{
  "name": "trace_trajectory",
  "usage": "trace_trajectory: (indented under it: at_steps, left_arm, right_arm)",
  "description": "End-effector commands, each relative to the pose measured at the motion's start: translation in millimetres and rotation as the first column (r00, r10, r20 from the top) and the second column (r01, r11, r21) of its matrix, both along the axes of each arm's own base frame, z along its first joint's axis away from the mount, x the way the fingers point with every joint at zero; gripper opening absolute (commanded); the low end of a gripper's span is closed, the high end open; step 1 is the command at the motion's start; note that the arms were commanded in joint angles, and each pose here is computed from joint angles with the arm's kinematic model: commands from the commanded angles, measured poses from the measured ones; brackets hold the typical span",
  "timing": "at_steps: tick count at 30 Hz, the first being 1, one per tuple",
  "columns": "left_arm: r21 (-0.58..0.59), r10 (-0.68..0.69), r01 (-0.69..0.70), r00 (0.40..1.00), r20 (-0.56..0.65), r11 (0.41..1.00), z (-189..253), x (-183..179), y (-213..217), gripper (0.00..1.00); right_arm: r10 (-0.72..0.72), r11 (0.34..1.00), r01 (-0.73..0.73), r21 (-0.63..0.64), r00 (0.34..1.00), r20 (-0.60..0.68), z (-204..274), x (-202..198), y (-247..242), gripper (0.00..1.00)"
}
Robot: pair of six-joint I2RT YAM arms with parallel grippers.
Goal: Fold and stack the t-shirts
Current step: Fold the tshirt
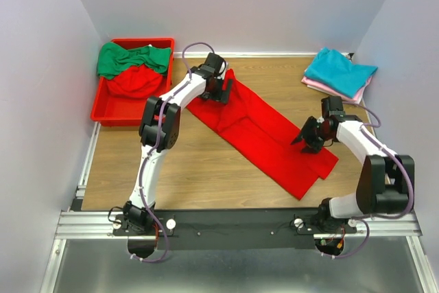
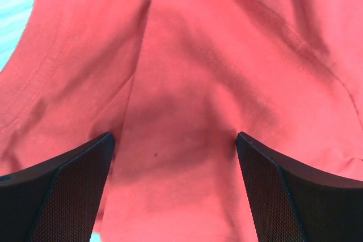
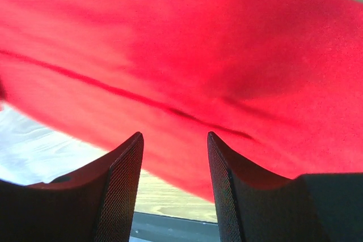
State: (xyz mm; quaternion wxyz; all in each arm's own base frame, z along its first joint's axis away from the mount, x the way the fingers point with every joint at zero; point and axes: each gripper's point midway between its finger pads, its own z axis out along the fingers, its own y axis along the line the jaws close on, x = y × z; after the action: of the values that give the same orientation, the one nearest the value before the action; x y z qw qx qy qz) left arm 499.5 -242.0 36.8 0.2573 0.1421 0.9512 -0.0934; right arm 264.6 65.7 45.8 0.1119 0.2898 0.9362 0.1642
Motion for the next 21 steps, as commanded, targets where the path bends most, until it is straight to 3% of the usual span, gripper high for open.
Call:
trace_trajectory:
  at_steps: [1, 5, 9, 21]
  left_arm:
    - [0.027, 0.076, -0.077, 0.996, 0.048, 0.997, 42, -3, 24, 0.96]
    - [-0.112, 0.108, -0.097, 0.989, 0.096, 0.989, 83, -17, 14, 0.96]
    - [-0.203, 0.115, -0.095, 0.989, 0.092, 0.975, 89, -33, 6, 0.96]
    - [-0.327, 0.043, -0.063, 0.997, -0.068, 0.943, 25, -62, -19, 0.96]
  right_arm:
    - [-0.012, 1.000, 0.014, -0.023, 0.997, 0.076, 32, 12, -4, 0.57]
    - [0.030, 0.999, -0.029, -0.013, 0.998, 0.056, 22, 11, 7, 0.57]
    - [0.054, 0.997, -0.053, -0.053, 0.999, 0.010, 3, 3, 8, 0.57]
    - [0.099, 0.988, -0.106, -0.113, 0.993, -0.067, -37, -8, 10, 0.57]
